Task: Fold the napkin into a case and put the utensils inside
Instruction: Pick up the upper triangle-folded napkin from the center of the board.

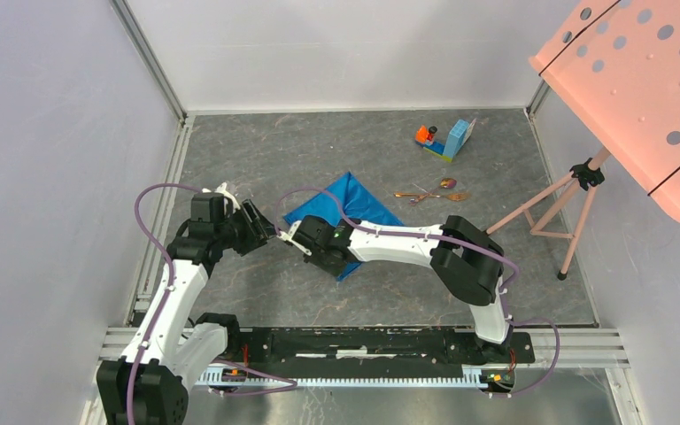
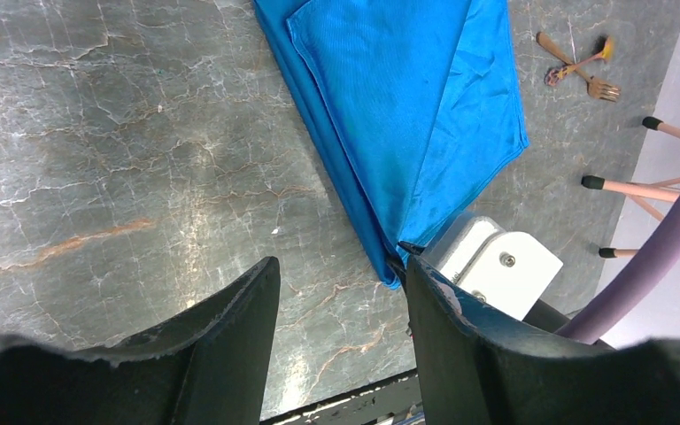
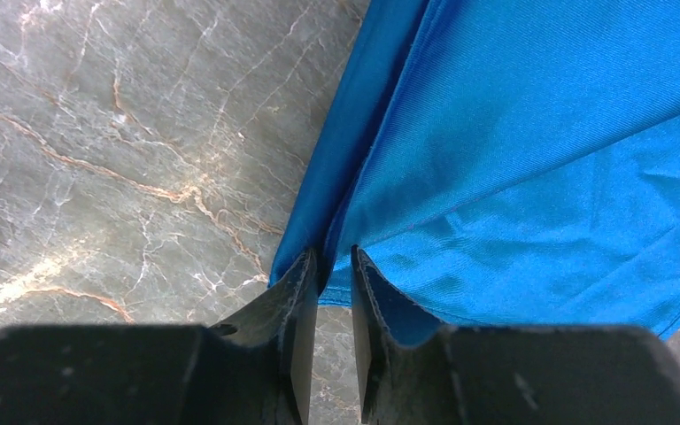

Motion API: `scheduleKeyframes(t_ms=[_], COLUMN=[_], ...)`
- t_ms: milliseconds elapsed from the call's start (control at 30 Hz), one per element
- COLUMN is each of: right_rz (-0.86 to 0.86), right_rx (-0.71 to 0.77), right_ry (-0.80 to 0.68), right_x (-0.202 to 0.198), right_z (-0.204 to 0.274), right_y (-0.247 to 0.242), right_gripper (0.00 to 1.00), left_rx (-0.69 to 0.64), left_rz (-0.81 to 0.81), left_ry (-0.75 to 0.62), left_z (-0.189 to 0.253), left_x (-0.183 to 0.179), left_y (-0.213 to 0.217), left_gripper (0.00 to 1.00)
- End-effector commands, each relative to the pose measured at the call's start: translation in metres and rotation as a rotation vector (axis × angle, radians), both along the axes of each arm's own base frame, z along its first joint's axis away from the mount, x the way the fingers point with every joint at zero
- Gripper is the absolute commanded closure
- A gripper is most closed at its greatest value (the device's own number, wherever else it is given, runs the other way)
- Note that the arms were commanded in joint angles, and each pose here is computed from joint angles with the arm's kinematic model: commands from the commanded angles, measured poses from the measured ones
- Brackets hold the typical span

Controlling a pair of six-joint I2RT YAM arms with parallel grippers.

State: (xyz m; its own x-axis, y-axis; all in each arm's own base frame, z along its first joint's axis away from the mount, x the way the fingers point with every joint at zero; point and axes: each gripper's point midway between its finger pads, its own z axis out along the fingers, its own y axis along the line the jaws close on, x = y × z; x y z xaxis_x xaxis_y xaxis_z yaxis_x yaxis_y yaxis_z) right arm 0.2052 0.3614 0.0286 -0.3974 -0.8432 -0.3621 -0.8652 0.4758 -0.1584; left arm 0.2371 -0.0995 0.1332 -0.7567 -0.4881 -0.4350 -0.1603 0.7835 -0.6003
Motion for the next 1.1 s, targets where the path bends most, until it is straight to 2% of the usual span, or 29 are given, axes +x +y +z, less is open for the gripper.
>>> scheduleKeyframes(t_ms=[0,200,433,767,1067], right_rz=[0.023,0.04,0.048,0.004,0.061], right_rx=[0.032,0.094,0.074,0.086,0.136], right_ry=[-0.035,-0.013,0.004,-0.115,-0.026], right_x=[0.003,-0.01,-0.011,0.006,-0.02], right_z=[0.023,0.039,0.025,0.066,0.052], right_y=[0.012,0.025,0.026,0.02,0.039], right_gripper=[0.73,0.61,0.49,0.51,0.48], left_rx=[-0.027,-0.021,-0.018,-0.007,-0.017], left_rz=[-0.013,-0.01,-0.008,-0.002,0.003], left_ry=[-0.05,-0.047,-0.051,-0.053,-0.052], left_z=[0.013,0.011,0.013,0.015,0.015], left_x=[0.008,0.006,0.003,0.003,0.003], left_y=[-0.005,-0.003,-0.002,0.0,-0.001], left_gripper=[0.38,0.38,0.39,0.39,0.39])
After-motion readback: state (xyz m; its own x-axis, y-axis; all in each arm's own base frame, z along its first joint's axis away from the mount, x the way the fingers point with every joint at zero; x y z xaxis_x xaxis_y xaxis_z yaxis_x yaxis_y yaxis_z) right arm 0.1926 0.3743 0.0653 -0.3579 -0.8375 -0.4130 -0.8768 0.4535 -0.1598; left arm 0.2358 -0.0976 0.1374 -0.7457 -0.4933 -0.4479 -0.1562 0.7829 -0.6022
